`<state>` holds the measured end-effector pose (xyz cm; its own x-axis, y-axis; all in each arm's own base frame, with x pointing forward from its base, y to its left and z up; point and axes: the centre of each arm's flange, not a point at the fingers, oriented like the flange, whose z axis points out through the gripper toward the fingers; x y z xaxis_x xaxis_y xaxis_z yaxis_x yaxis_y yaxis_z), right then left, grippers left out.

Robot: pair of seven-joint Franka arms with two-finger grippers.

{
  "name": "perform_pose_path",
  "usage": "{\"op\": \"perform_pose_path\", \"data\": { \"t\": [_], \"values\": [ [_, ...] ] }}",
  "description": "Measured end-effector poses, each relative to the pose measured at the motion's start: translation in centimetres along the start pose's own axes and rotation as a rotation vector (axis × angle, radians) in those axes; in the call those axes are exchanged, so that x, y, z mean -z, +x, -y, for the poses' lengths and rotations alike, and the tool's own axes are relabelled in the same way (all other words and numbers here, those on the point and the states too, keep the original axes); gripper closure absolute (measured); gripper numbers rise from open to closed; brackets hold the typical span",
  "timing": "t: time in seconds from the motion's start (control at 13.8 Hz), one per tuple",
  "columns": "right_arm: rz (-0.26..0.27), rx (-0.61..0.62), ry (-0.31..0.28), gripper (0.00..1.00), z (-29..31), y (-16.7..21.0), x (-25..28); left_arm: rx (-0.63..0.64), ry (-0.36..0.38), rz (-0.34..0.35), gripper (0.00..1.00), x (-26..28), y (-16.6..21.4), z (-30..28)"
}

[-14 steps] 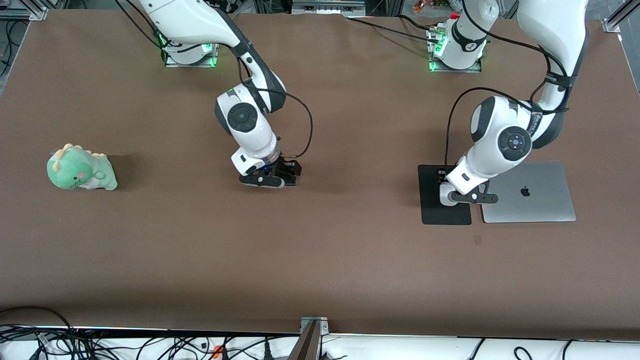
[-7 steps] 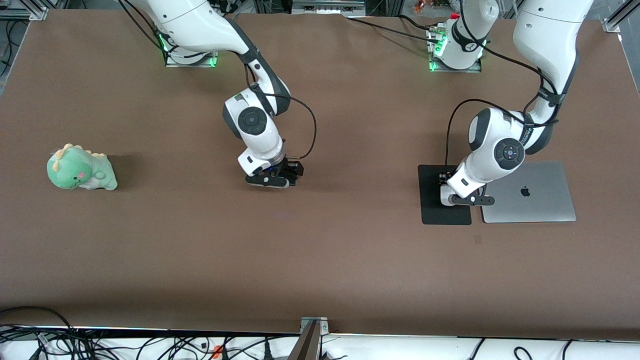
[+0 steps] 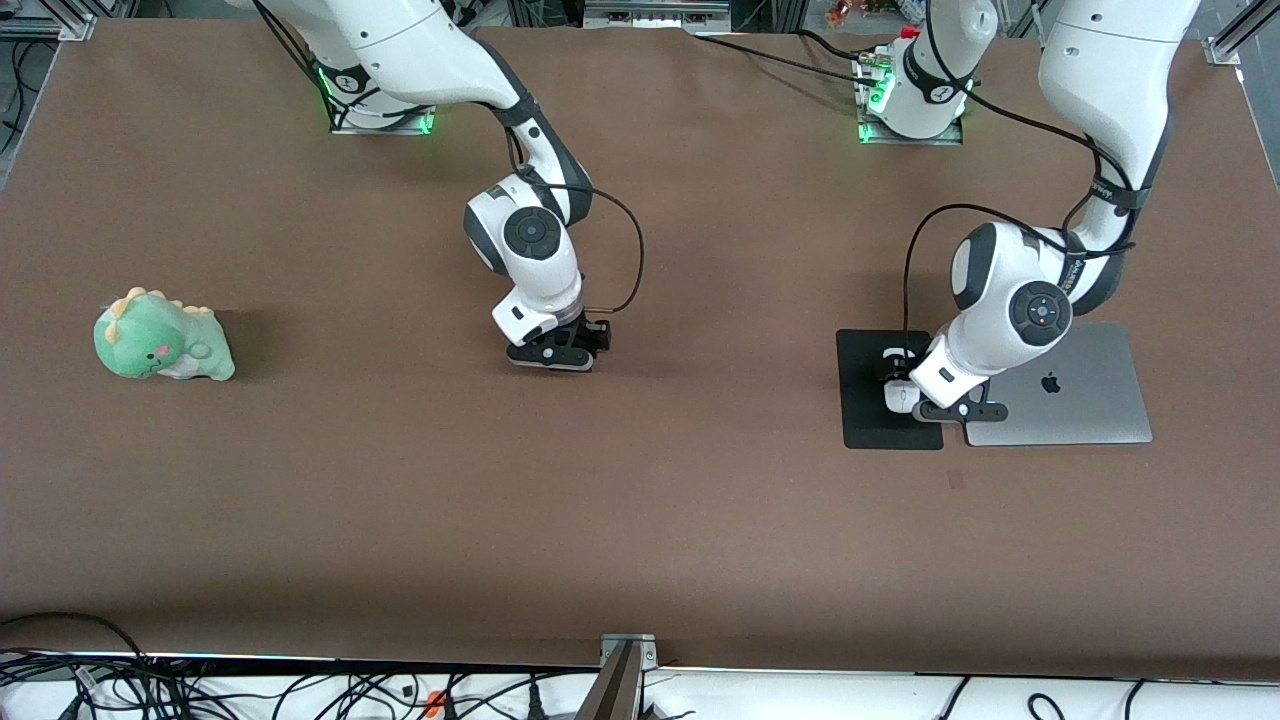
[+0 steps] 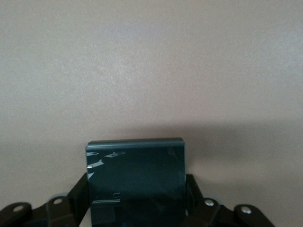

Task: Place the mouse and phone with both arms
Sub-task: 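Release the mouse and raise the left gripper while the right gripper carries the phone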

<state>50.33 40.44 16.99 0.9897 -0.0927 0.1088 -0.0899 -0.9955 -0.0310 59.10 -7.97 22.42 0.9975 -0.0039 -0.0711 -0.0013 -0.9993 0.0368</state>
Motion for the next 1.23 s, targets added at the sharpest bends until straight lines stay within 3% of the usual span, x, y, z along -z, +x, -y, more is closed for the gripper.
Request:
{"op": "perform_pose_path", "data": {
  "t": [0.29,0.51,0.87,1.01,1.23],
  "values": [
    [0.023,0.016,-0.041,0.19,-1.0,1.2,0.1,0.005,-0.001,-0.031,0.0,7.4,1.4,0.2],
    [0.063,0.089,-0.088,0.19,-4.0,5.1,1.3,0.016,0.002,-0.056,0.0,15.1,0.4,0.9],
    [0.089,0.175,-0.094,0.19,-12.9,11.6,4.6,0.025,0.013,-0.08,0.0,27.2,-5.1,1.6],
    [0.099,0.191,-0.094,0.19,-17.9,13.1,5.4,0.026,0.016,-0.081,0.0,30.8,-7.0,1.6],
    [0.111,0.191,-0.087,0.19,-27.0,13.9,6.5,0.039,0.011,-0.139,0.0,36.5,-7.3,2.3]
  ]
}}
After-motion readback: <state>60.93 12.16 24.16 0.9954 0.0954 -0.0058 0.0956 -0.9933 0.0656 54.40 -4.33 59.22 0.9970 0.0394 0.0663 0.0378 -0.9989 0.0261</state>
